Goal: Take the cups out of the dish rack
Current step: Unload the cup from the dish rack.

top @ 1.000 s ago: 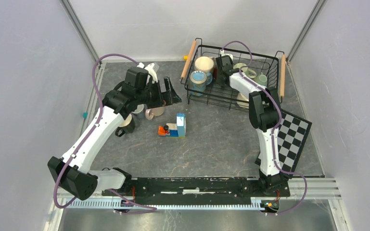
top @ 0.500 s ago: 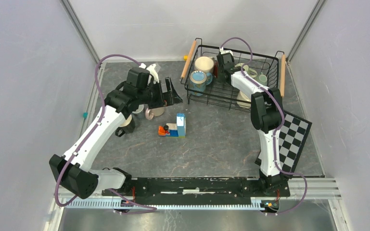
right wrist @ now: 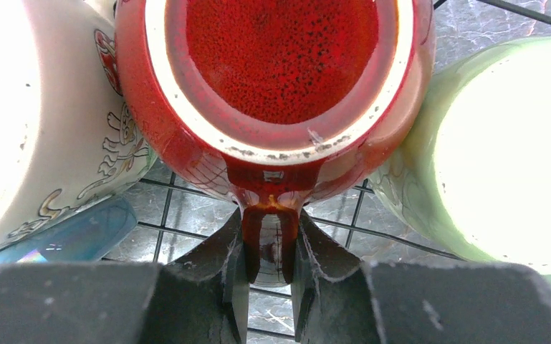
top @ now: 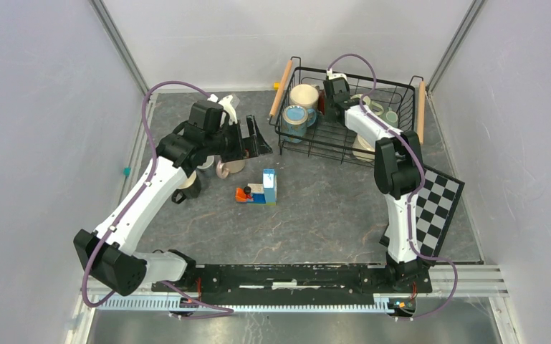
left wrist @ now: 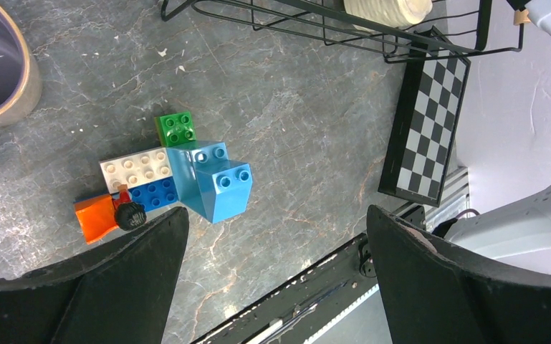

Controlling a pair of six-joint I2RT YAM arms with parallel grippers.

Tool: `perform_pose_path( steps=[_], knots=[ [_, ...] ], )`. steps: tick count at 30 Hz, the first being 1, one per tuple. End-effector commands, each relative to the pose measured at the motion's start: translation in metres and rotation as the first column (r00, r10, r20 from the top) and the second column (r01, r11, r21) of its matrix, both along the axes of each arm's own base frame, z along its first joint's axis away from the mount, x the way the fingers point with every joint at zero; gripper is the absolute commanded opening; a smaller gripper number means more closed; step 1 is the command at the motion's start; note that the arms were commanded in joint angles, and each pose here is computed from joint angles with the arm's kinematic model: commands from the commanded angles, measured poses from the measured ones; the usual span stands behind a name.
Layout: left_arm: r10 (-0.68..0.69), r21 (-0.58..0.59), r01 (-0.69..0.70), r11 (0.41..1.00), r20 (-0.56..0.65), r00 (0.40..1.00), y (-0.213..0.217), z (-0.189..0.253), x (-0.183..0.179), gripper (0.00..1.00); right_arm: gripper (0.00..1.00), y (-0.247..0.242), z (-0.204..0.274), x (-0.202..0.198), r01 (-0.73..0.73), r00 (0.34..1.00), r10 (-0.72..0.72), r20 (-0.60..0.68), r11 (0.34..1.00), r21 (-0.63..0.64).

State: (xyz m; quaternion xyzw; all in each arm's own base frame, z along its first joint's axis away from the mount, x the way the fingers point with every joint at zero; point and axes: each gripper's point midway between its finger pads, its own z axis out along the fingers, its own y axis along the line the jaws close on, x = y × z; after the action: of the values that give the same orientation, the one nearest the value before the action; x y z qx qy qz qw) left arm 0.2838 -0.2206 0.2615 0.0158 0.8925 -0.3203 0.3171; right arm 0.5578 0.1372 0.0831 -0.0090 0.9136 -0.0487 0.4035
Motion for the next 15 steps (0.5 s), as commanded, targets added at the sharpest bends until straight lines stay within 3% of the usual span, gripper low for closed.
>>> perform_pose_path(
  steps=[1,15],
  knots=[
    [-0.021,-0.030,0.022,0.999,0.025,0.999,-0.008,0.006,0.004,1.00,0.00,0.016,0.121,0.025,-0.035,0.958,0.012,0.285,0.997,0.075],
    [-0.022,-0.033,0.022,0.999,0.018,1.000,-0.009,0.003,0.004,1.00,0.00,0.016,0.139,0.025,-0.042,0.949,0.016,0.314,0.996,0.076]
  ],
)
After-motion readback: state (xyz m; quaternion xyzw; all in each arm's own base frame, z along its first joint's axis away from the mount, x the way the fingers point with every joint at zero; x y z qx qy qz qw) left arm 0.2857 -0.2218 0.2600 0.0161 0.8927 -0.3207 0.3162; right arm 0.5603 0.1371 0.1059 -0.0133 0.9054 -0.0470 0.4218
